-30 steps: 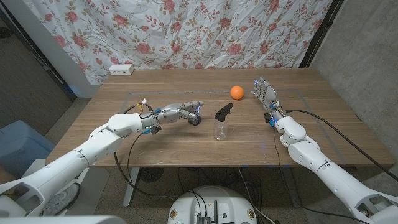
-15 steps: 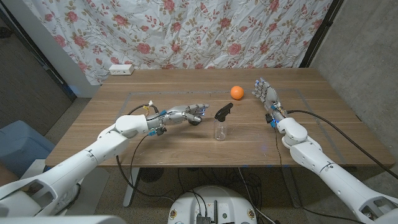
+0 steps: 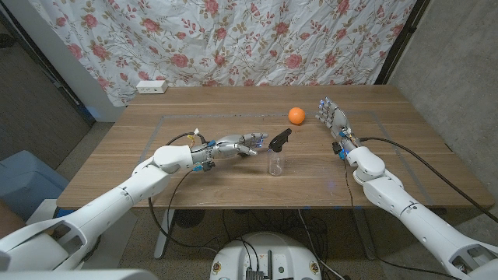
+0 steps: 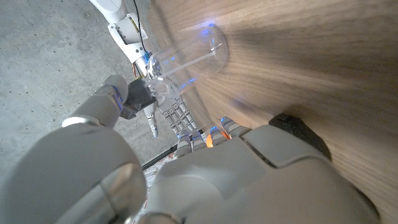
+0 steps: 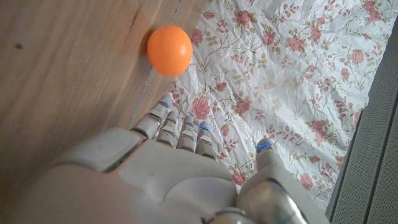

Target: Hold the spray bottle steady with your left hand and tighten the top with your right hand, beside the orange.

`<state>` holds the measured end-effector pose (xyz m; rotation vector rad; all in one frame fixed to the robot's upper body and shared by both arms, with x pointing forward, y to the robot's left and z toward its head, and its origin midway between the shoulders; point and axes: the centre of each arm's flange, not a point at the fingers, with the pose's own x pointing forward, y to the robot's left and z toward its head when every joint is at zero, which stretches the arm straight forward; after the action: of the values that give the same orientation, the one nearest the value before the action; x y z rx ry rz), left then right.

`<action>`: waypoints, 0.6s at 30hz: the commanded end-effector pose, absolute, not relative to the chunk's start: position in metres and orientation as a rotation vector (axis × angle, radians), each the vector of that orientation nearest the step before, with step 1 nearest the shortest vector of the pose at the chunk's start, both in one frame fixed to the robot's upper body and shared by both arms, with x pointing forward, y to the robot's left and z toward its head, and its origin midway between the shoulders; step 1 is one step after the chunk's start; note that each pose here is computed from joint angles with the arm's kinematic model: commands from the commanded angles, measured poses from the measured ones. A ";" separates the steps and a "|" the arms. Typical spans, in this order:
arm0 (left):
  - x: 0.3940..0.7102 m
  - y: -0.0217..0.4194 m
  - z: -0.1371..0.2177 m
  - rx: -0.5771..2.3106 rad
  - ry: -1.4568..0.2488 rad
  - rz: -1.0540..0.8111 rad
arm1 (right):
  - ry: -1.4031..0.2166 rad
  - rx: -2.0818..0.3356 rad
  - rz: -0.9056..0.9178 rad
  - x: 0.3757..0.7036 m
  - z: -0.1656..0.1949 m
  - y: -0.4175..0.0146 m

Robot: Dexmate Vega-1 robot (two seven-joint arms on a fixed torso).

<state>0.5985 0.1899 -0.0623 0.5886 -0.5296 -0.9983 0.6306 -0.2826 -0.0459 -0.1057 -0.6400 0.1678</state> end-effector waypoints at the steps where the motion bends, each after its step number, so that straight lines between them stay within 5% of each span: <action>1: 0.609 0.171 -0.067 0.598 -0.523 -1.037 | -0.646 -0.098 0.164 0.630 -0.049 -0.285; 18: 0.616 0.155 -0.071 0.636 -0.515 -1.078 | -0.658 -0.083 0.156 0.623 -0.054 -0.290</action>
<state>0.6091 0.1673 -0.0684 0.6127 -0.5205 -1.0540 0.6281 -0.2875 -0.0514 -0.0906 -0.6494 0.1611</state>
